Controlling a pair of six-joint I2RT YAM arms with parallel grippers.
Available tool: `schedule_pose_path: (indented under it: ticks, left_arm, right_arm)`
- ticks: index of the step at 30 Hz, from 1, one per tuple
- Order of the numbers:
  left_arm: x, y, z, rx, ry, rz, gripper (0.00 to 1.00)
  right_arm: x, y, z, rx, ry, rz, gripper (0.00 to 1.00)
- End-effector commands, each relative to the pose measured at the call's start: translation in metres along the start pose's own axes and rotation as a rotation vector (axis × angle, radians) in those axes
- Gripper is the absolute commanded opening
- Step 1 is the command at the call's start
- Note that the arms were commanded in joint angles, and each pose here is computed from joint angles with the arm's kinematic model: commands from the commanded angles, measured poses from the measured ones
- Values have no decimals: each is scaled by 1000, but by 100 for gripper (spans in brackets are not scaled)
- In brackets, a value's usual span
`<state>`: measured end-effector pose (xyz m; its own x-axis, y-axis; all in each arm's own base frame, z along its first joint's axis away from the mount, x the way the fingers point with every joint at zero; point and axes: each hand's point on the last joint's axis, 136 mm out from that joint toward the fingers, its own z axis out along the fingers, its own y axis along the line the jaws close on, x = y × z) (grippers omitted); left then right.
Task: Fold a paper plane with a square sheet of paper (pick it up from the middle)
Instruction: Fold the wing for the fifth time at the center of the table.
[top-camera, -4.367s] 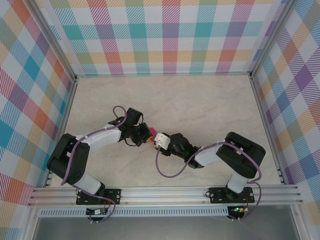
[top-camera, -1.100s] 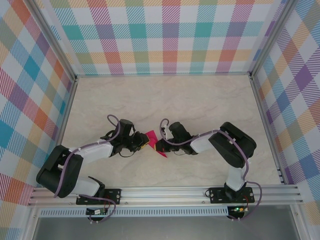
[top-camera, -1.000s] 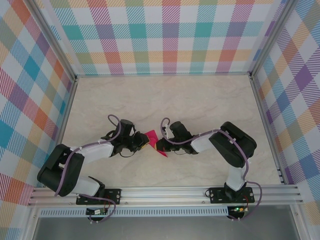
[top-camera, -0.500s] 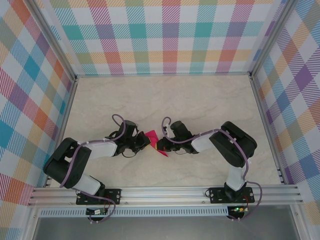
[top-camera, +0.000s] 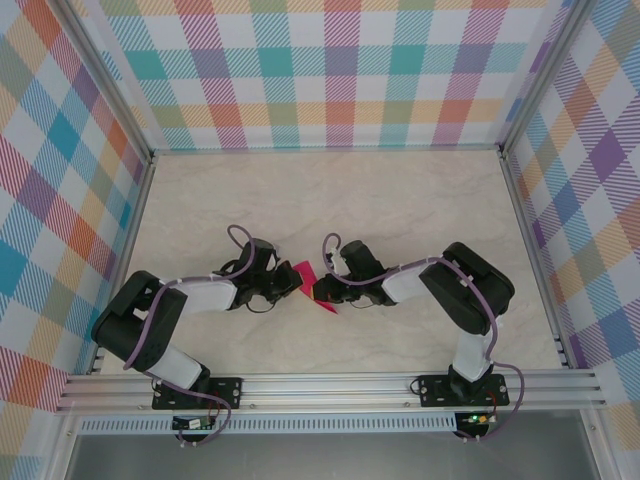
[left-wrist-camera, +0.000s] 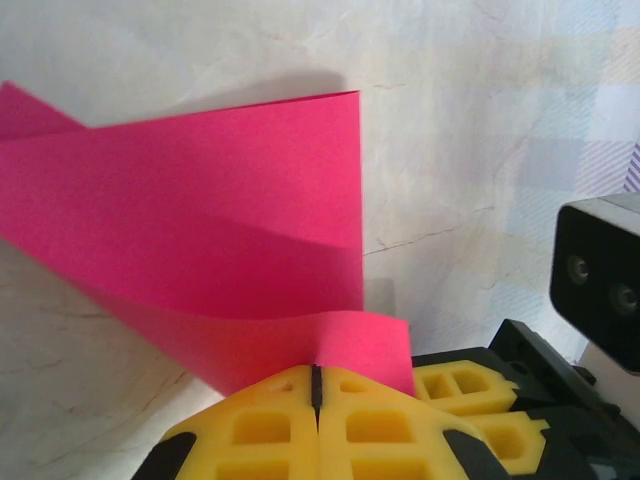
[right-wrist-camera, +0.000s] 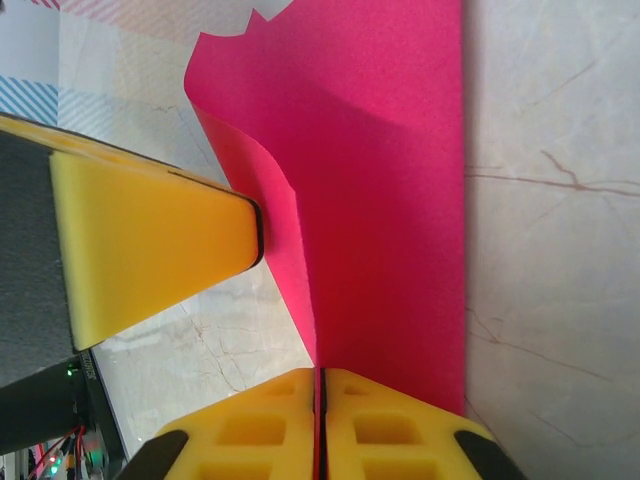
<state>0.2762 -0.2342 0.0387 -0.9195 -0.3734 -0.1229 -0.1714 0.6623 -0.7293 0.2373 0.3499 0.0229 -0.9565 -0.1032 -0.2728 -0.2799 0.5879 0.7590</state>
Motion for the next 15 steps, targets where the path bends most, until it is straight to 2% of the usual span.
schedule_pose_path:
  ticks: [1,15]
  left_arm:
    - [-1,-5,6,-1,4,43,3]
    - [-2,-2,14,-20,18,44,2]
  right_arm:
    - [2,0,-3,23,35,-33,12]
    - [-3,12,-8,23,51,-65,19]
